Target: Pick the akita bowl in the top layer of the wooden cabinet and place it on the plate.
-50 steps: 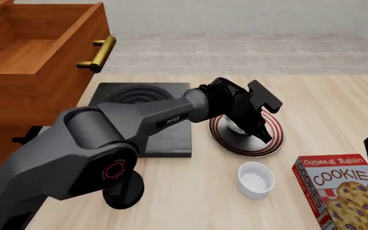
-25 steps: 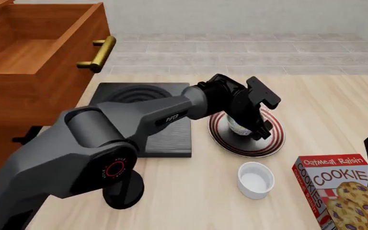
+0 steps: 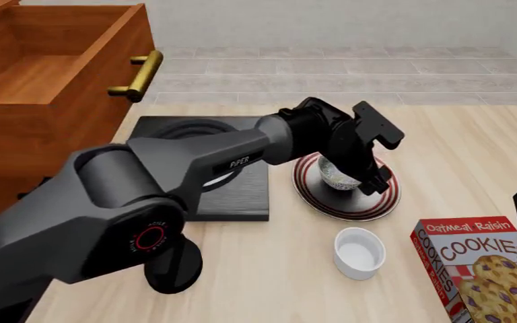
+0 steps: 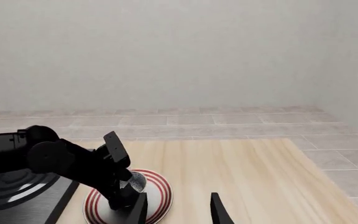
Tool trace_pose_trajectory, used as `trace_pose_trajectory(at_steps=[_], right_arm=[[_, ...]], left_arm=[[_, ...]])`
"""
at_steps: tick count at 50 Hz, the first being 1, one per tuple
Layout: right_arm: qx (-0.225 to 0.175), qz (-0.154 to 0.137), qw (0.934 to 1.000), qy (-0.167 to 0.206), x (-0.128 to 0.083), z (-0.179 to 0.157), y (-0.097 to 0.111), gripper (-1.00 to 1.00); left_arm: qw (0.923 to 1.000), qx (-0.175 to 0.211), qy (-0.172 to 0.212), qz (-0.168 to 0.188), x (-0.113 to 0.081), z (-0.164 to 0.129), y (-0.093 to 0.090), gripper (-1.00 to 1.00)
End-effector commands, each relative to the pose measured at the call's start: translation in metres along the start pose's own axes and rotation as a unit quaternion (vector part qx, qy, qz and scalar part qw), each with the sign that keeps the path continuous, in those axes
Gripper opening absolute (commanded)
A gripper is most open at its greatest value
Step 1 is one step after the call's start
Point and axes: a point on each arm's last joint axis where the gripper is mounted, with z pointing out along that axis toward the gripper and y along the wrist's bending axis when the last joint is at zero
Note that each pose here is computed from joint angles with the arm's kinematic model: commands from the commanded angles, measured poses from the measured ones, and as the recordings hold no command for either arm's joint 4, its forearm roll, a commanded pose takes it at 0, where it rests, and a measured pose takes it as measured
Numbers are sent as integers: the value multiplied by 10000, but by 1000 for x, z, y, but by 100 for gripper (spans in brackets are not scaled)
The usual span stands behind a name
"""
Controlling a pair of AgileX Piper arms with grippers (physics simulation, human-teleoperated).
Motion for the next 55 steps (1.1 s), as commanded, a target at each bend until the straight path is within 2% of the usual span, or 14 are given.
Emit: trace_pose_trajectory(at_steps=[1,18,42,55], right_arm=[[0,-5,10000,-17,-1,0,0,100],[0,-16,10000,-34,-1,0,0,100],[-16,-78,9999,-76,-3,0,0,100],[-27,-119,9999,-100,-3,0,0,100]], left_arm=[[10000,31,-27,27,-2,-5,-6,100],[10000,-29,-53,65,4,-25,2,100],[9998,-28,-147,114,-4,-43,0,100],[9997,-87,-196,137,-9,-51,8,100]])
